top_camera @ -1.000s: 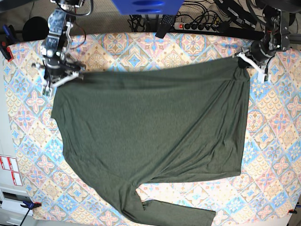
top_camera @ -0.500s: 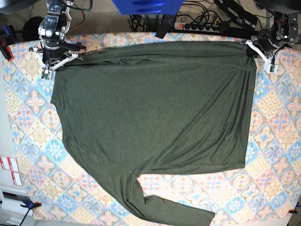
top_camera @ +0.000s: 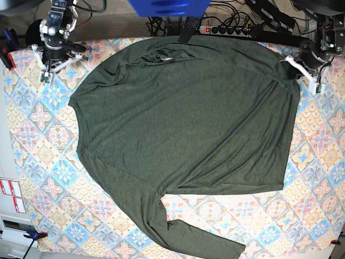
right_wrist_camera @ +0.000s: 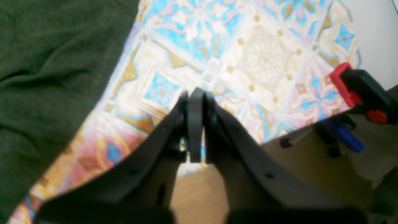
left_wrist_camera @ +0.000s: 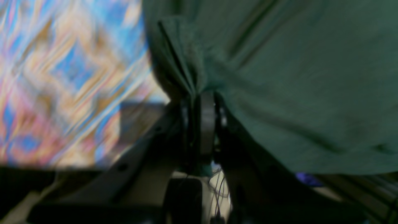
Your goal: Fold the T-shirt properly
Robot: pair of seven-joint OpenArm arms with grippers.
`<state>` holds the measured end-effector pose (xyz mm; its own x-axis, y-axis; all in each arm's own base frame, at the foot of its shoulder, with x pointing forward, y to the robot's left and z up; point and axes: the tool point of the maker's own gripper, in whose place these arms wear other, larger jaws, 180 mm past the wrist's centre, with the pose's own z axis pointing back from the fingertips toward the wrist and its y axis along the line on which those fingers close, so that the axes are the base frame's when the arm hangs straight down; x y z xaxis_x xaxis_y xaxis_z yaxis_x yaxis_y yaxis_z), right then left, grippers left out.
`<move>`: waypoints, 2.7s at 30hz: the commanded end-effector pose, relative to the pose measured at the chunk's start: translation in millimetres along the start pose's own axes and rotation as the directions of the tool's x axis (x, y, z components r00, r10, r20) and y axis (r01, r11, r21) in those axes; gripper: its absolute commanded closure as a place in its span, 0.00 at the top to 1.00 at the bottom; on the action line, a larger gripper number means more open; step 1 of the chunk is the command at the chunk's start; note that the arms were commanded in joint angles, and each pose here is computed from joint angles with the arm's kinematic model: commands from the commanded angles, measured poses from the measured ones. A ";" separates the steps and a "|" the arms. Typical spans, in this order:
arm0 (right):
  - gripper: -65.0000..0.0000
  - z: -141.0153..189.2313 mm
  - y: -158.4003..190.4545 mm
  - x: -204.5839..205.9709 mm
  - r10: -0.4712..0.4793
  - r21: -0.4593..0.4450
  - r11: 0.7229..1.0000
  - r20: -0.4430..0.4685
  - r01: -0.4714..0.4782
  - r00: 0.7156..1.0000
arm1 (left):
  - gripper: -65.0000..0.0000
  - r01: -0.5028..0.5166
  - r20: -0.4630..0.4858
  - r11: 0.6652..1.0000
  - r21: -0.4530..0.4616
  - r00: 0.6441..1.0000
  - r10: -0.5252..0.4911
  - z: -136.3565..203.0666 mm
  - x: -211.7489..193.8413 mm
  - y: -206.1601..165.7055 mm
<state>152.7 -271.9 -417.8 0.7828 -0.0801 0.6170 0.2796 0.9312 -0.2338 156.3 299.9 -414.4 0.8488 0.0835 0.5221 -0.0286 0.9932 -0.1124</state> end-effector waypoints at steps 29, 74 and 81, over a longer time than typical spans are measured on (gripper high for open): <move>0.47 -29.3 76.4 11.8 -0.362 0.298 0.868 -0.170 0.398 0.917 | 0.00 0.012 0.021 1.000 -0.006 1.000 -0.012 3.1 5.7 -2.7; 0.00 -19.6 25.4 4.9 -0.416 0.197 0.879 -0.129 0.435 0.900 | 0.00 0.008 0.057 1.000 -0.011 0.998 -0.007 2.1 19.6 -3.8; 0.00 -20.5 25.4 7.1 -0.419 0.198 0.878 -0.125 0.437 0.899 | 0.00 -0.011 0.144 1.000 -0.028 0.989 0.015 -4.2 52.8 -11.2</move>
<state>169.5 -249.7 -443.7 0.6736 -0.5226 0.5227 0.4871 0.8458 0.2179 193.4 290.5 -400.0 0.7891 0.1158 0.6033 -0.0327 0.9886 -0.1470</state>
